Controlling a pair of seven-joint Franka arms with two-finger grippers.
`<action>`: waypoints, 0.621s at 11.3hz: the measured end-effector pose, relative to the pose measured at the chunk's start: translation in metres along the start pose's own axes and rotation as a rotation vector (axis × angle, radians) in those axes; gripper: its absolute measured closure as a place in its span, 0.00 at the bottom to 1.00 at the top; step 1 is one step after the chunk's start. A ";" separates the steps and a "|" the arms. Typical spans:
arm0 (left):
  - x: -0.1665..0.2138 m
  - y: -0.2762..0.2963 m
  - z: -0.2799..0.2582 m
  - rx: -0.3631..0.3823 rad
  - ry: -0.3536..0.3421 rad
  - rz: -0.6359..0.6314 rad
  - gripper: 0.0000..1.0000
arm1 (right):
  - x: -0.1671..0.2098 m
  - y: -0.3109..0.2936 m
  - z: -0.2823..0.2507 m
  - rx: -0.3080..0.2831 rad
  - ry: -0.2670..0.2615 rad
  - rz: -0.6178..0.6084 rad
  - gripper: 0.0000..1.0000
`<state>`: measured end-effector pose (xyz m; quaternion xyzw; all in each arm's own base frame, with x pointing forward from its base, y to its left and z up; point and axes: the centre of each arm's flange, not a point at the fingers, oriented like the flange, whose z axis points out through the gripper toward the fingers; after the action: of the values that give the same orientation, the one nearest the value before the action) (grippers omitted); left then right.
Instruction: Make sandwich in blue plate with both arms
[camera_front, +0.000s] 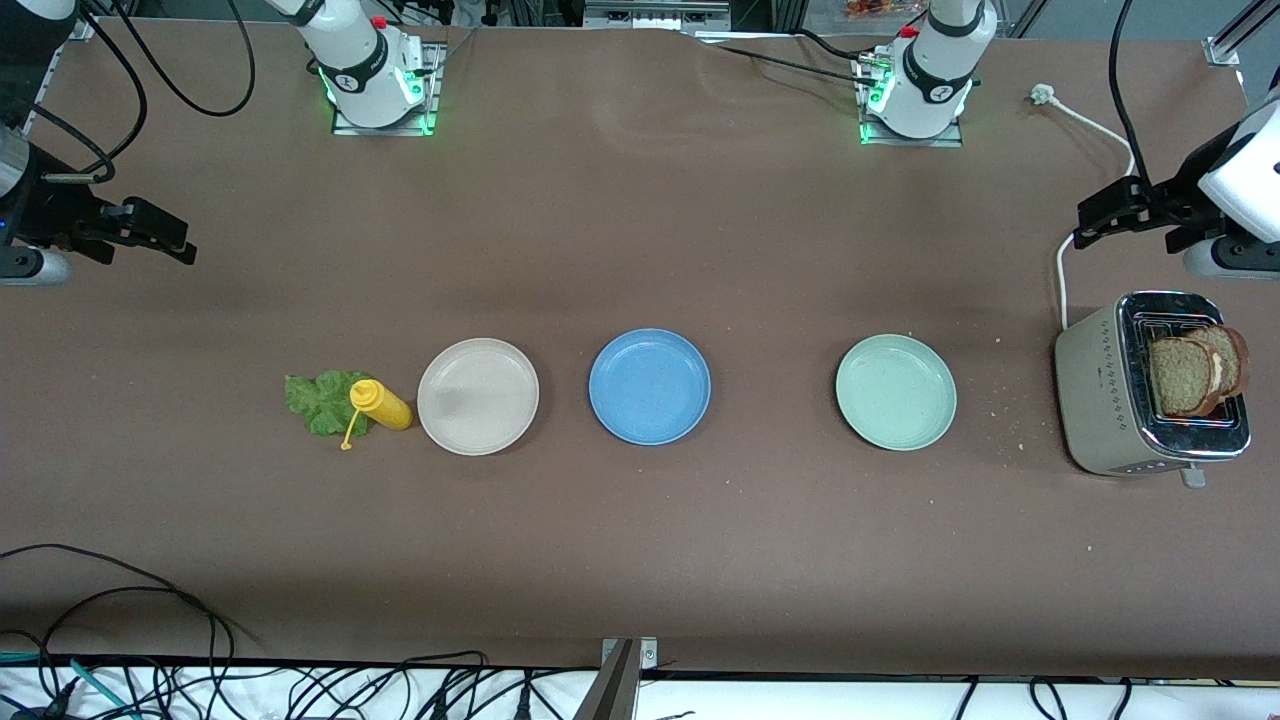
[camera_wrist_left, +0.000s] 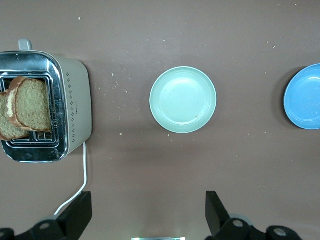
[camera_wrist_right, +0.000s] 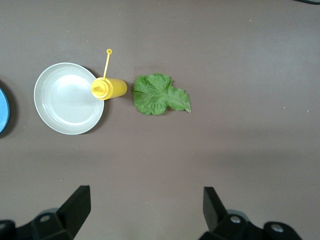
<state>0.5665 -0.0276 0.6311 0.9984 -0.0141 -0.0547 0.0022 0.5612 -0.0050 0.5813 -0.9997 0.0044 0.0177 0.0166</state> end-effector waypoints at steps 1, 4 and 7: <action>0.000 0.000 0.000 0.000 -0.001 0.000 0.00 | 0.000 0.000 0.000 0.000 0.000 0.000 0.00; 0.000 -0.001 0.000 0.000 -0.003 -0.002 0.00 | 0.000 0.000 0.000 0.000 0.000 0.000 0.00; 0.000 -0.007 0.001 -0.001 -0.007 -0.013 0.00 | 0.000 0.000 0.000 0.000 0.000 0.000 0.00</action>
<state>0.5666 -0.0203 0.6300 0.9983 -0.0077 -0.0580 0.0025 0.5613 -0.0052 0.5812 -0.9997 0.0046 0.0178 0.0166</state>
